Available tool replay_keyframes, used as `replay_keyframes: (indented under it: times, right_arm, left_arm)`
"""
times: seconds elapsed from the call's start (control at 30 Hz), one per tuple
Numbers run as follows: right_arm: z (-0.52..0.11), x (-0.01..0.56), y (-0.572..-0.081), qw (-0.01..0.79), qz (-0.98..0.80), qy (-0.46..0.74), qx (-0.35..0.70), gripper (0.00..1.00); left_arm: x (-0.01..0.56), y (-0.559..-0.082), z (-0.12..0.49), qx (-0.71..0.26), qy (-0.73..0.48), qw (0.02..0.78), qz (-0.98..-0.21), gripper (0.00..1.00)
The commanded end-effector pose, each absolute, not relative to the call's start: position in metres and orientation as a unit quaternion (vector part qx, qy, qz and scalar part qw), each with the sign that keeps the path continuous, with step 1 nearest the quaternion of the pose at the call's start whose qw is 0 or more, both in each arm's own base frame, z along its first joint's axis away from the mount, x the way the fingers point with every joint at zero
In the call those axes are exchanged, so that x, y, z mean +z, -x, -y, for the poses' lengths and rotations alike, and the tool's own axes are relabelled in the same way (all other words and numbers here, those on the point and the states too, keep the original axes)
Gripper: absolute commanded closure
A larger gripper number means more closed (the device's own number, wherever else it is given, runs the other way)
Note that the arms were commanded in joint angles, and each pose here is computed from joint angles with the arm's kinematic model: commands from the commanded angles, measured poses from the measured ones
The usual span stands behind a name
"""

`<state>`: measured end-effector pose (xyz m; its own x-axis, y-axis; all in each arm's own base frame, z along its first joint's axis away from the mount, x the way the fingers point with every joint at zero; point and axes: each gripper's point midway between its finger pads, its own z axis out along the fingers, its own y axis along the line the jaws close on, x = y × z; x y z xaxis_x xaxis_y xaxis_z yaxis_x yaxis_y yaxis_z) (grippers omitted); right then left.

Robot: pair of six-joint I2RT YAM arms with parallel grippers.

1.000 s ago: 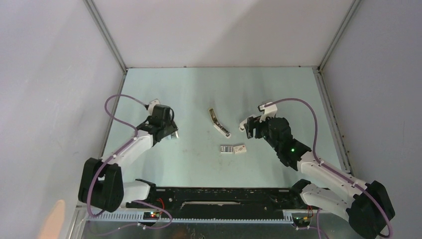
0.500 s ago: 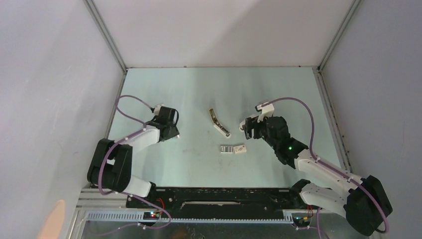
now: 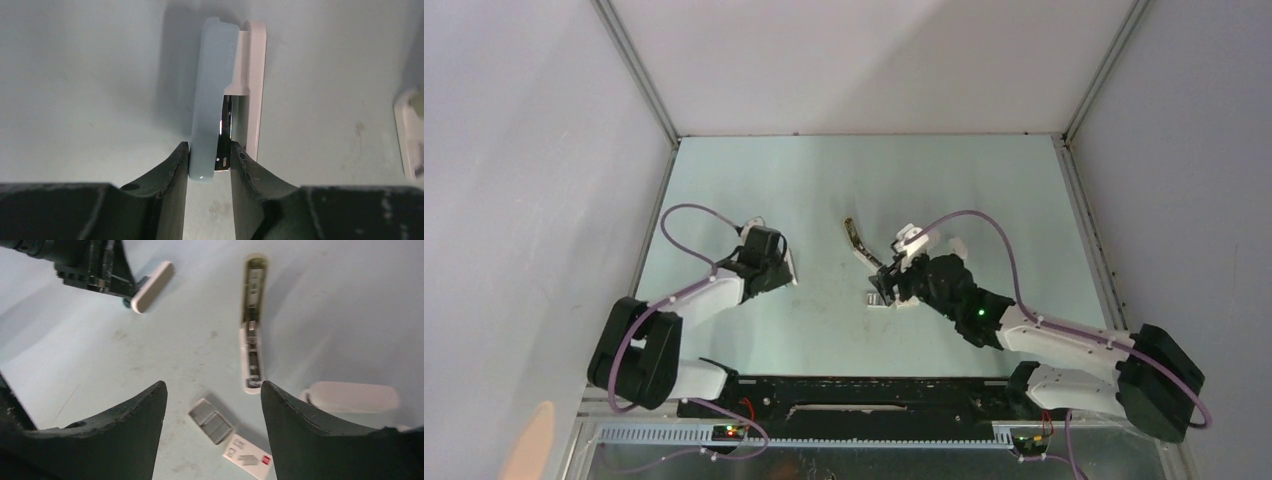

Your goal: Load the staples into the stapler

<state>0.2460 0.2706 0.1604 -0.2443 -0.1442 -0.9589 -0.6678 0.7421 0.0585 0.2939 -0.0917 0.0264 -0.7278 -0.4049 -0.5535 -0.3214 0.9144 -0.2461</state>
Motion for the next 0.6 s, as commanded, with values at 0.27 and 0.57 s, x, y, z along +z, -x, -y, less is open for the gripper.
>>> replay_keyframes:
  times: [0.27,0.57]
  right_arm:
    - [-0.369,0.124,-0.195,0.565,-0.706,0.325,0.277,0.31]
    - [-0.38,0.07,-0.195,0.562,-0.726,0.317,0.238,0.35]
  left_arm:
    - [0.056,-0.243,0.183,-0.208,0.162,0.321,-0.909,0.71]
    - [0.035,-0.224,0.209,-0.213,0.134,0.294,-0.922,0.66]
